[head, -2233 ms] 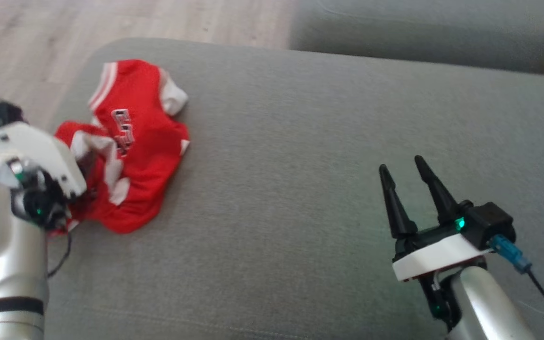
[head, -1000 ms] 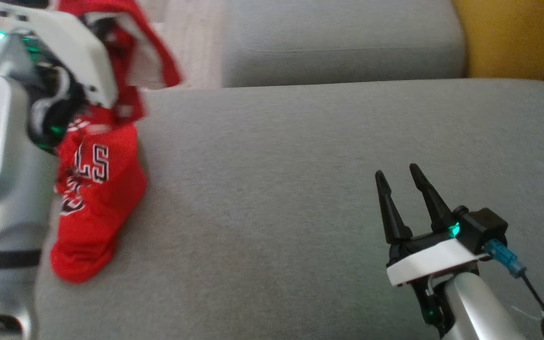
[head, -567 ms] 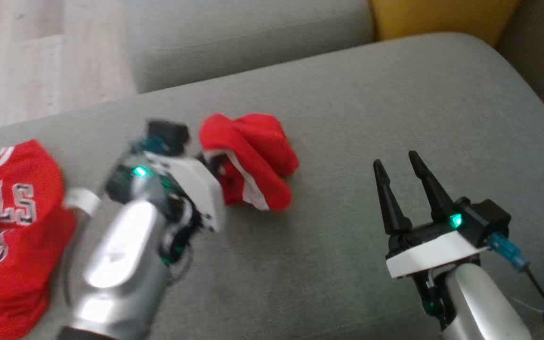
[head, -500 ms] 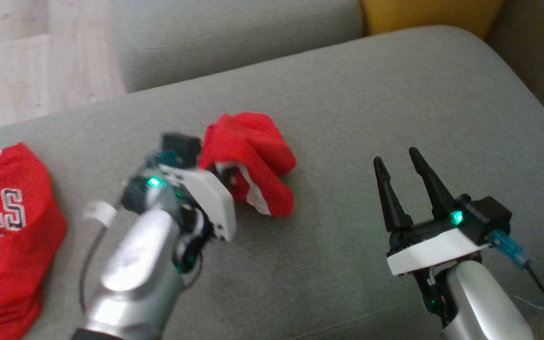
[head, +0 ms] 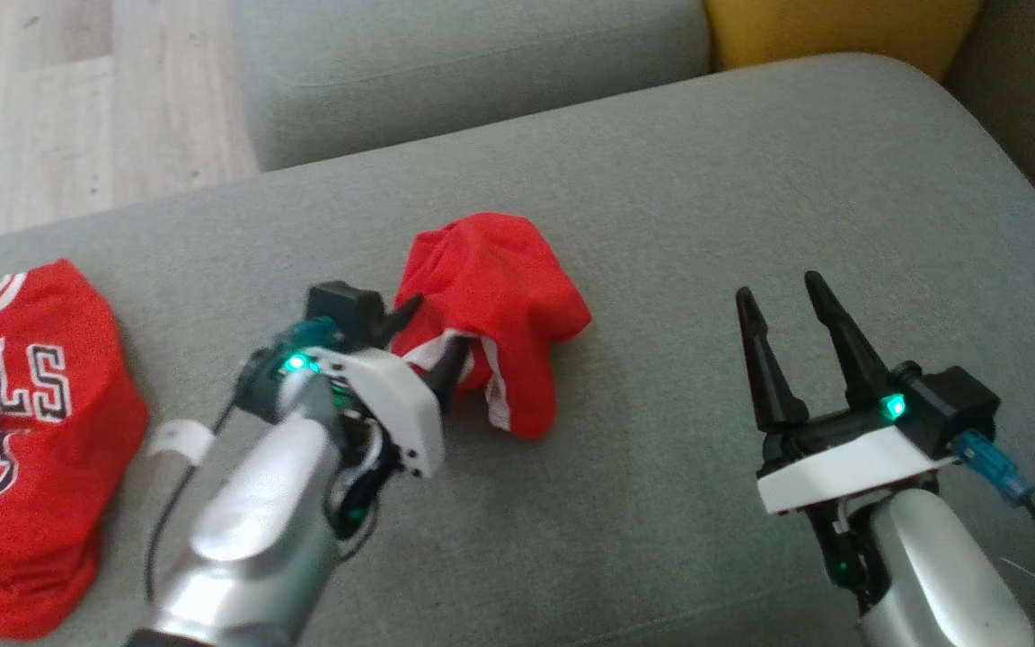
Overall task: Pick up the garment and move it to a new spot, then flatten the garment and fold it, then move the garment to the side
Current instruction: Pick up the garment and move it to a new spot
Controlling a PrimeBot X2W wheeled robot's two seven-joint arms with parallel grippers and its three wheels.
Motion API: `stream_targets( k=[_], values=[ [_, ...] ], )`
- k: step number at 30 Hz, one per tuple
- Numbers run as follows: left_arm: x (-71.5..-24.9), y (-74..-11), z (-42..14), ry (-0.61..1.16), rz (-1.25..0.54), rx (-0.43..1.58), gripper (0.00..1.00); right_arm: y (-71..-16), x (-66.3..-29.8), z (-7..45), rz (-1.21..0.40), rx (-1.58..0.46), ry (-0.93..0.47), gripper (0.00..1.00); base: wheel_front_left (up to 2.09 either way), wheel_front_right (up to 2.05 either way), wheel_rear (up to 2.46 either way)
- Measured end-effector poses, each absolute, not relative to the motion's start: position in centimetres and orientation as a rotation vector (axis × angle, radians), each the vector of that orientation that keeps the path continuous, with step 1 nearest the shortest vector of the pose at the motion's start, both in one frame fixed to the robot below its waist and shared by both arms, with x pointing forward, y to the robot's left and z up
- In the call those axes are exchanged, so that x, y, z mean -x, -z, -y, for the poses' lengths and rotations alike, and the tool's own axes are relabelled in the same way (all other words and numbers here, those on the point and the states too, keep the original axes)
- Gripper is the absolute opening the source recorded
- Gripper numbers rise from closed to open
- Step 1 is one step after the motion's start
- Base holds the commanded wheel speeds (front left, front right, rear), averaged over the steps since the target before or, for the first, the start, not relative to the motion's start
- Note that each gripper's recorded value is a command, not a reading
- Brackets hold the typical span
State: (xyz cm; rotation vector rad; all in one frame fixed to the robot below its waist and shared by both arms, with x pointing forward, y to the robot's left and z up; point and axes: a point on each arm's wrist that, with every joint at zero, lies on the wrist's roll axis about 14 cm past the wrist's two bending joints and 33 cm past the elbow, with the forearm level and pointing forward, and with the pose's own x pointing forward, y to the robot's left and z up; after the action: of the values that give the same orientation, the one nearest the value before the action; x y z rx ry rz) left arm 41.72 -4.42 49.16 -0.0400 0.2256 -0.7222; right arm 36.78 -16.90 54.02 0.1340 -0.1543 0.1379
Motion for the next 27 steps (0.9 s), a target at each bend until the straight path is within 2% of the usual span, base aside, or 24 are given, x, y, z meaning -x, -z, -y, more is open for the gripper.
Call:
stream_targets(
  k=[5, 11, 16, 19, 27],
  values=[
    [-42.0, -50.2, 0.7, 0.668, -0.213, 0.028, 1.0, -54.1, -36.9, 16.5, 0.157, -0.123, -0.157, 1.0, 0.0, 0.0, 0.0],
    [-40.0, -48.3, -6.3, 0.464, -0.256, 0.105, 1.0, -53.8, -36.7, 15.6, 0.15, -0.123, -0.182, 1.0, 0.0, 0.0, 0.0],
    [-39.2, -50.1, -10.8, 0.258, -0.105, 0.22, 1.0, -54.1, -36.7, 15.5, 0.158, -0.122, -0.186, 1.0, 0.0, 0.0, 0.0],
    [-38.3, -50.7, -12.4, 0.171, -0.027, 0.252, 1.0, -53.3, -36.3, 15.5, 0.139, -0.128, -0.184, 1.0, 0.0, 0.0, 0.0],
    [-35.9, -49.3, -14.0, 0.073, -0.009, 0.182, 1.0, -52.4, -35.5, 16.1, 0.122, -0.16, -0.144, 1.0, 0.0, 0.0, 0.0]
  ],
)
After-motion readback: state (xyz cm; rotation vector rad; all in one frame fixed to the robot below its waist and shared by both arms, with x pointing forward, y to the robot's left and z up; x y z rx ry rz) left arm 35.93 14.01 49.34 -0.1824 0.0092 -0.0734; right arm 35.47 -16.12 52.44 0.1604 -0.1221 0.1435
